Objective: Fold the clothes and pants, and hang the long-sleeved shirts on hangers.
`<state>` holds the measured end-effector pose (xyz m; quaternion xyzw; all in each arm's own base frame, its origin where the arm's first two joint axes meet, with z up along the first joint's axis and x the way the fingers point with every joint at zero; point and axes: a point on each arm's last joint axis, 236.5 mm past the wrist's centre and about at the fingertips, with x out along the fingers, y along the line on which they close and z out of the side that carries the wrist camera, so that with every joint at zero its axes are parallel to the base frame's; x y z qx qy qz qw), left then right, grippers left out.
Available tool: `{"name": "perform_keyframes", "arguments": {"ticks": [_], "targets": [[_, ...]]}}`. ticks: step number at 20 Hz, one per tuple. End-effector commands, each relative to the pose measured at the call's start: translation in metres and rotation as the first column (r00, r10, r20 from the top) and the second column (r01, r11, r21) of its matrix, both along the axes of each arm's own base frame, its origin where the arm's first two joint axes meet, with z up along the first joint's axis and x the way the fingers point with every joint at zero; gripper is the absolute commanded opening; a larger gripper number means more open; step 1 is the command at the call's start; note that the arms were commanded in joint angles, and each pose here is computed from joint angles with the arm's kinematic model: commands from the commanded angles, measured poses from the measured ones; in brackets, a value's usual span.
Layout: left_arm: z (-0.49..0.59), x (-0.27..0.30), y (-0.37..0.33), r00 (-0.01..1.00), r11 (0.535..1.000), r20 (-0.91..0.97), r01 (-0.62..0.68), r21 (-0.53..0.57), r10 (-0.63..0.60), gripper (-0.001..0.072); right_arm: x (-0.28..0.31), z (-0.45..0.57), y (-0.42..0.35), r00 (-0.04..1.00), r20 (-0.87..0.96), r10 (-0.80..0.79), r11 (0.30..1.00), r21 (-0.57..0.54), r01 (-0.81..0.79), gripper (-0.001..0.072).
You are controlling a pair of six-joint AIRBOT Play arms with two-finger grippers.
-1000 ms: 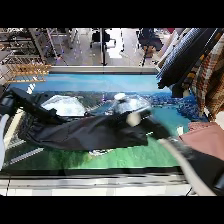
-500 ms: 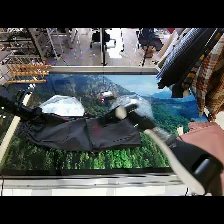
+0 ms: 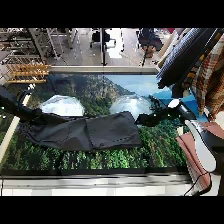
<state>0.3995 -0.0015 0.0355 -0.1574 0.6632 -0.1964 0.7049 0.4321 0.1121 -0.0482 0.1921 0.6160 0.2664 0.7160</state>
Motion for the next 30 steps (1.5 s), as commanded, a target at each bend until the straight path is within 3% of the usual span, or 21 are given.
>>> {"name": "perform_keyframes", "arguments": {"ticks": [1, 4, 5, 6, 7, 8, 9, 10, 11, 12, 15, 18, 20, 23, 27, 30], "targets": [[0.0, 0.0, -0.01, 1.0, 1.0, 0.001, 0.029, 0.003, -0.029, 0.0014, -0.005, -0.02, 0.017, 0.998, 0.001, 0.069, 0.982, 0.176, -0.068, 0.0704], [0.0, -0.001, -0.023, 0.998, 0.998, 0.001, 0.06, 0.002, -0.06, 0.0014, -0.021, -0.034, 0.051, 0.984, -0.015, 0.175, 0.954, 0.249, -0.166, 0.0694], [0.0, -0.001, -0.027, 0.997, 0.997, 0.001, 0.071, 0.002, -0.071, 0.0014, -0.022, -0.03, 0.064, 0.971, 0.052, 0.231, 0.935, 0.262, -0.237, 0.0469], [0.0, -0.002, -0.031, 0.997, 0.997, 0.001, 0.082, 0.003, -0.082, 0.0014, -0.019, -0.025, 0.068, 0.965, 0.072, 0.253, 0.933, 0.246, -0.263, 0.0032], [0.0, -0.002, -0.036, 0.996, 0.996, 0.001, 0.094, 0.003, -0.094, 0.0014, -0.014, -0.017, 0.061, 0.963, 0.077, 0.258, 0.942, 0.203, -0.268, 0.0032], [0.0, -0.002, -0.041, 0.994, 0.994, 0.003, 0.106, 0.004, -0.106, 0.0014, -0.006, -0.014, 0.037, 0.971, 0.054, 0.235, 0.968, 0.083, -0.238, 0.0031], [0.0, -0.001, -0.047, 0.993, 0.993, 0.009, 0.116, 0.005, -0.116, 0.0013, 0.006, -0.013, -0.011, 0.985, 0.032, 0.167, 0.977, -0.142, -0.161, 0.0031], [-0.002, 0.002, -0.053, 0.992, 0.992, 0.02, 0.124, 0.008, -0.125, 0.0014, 0.016, -0.003, -0.066, 0.996, 0.049, 0.073, 0.929, -0.366, -0.05, 0.0031], [-0.004, 0.003, -0.061, 0.99, 0.991, 0.03, 0.135, 0.01, -0.135, 0.0014, 0.023, 0.02, -0.115, 0.994, 0.103, -0.026, 0.849, -0.523, 0.076, 0.0031], [-0.007, 0.005, -0.071, 0.988, 0.989, 0.038, 0.148, 0.009, -0.148, 0.0014, 0.024, 0.05, -0.15, 0.98, 0.173, -0.096, 0.783, -0.595, 0.182, 0.0031], [-0.023, 0.013, -0.111, 0.979, 0.984, 0.095, 0.18, -0.001, -0.179, 0.0015, 0.007, 0.106, -0.166, 0.96, 0.244, -0.135, 0.761, -0.594, 0.259, 0.0031], [-0.055, 0.015, -0.148, 0.967, 0.972, 0.104, 0.233, 0.003, -0.232, 0.0015, -0.003, 0.148, -0.117, 0.949, 0.273, -0.16, 0.804, -0.521, 0.285, 0.0031], [-0.083, 0.027, -0.157, 0.976, 0.98, 0.095, 0.196, 0.023, -0.197, 0.0012, -0.005, 0.169, -0.048, 0.95, 0.276, -0.148, 0.873, -0.414, 0.256, 0.0031], [-0.111, 0.034, -0.124, 0.991, 0.982, 0.039, 0.121, 0.143, -0.127, 0.0013, -0.016, 0.177, 0.076, 0.949, 0.313, -0.046, 0.942, -0.302, 0.145, 0.0031], [-0.01, 0.0, -0.083, 0.989, 0.986, 0.047, 0.134, 0.096, -0.139, 0.0014, -0.047, 0.135, 0.237, 0.935, 0.344, 0.087, 0.977, -0.213, -0.012, 0.0031], [0.08, -0.038, -0.037, 0.982, 0.991, 0.177, 0.039, 0.127, -0.061, 0.0014, -0.054, 0.108, 0.351, 0.881, 0.466, 0.08, 0.997, -0.031, -0.074, 0.0033]]}}
